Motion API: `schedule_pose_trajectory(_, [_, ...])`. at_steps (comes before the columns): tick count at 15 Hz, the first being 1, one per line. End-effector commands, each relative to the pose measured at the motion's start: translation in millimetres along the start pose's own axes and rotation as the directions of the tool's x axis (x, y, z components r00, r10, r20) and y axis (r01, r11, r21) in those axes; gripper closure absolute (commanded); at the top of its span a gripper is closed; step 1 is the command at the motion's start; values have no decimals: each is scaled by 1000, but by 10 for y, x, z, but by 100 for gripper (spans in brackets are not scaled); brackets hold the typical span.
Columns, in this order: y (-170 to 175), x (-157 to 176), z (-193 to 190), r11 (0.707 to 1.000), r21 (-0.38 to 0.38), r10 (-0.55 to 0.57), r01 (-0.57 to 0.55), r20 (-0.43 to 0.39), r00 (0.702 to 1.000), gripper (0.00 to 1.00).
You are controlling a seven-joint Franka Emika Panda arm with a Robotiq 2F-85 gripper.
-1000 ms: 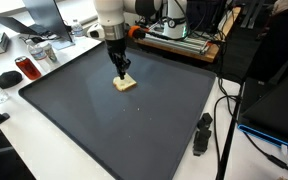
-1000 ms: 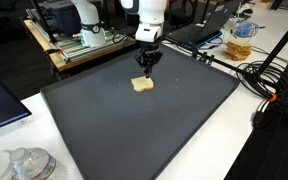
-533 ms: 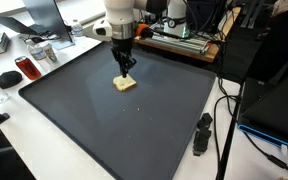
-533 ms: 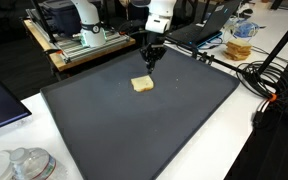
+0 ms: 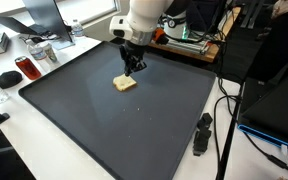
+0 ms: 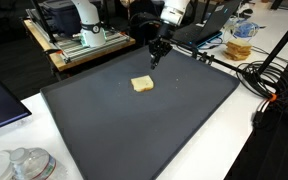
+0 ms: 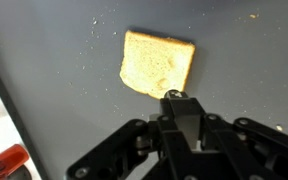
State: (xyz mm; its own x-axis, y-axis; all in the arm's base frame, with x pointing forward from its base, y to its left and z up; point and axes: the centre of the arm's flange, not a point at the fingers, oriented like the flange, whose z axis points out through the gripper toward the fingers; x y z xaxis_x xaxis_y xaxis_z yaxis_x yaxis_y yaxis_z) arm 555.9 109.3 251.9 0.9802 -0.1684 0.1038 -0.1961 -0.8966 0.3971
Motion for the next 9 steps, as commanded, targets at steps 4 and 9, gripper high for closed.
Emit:
schedule_pose_trajectory(4, [-496,-1,108,978,-205,-59,46,-58,997,95])
schedule_pose_trajectory(9, [-693,-24,288,955,-289,-95,70,-74,993,95])
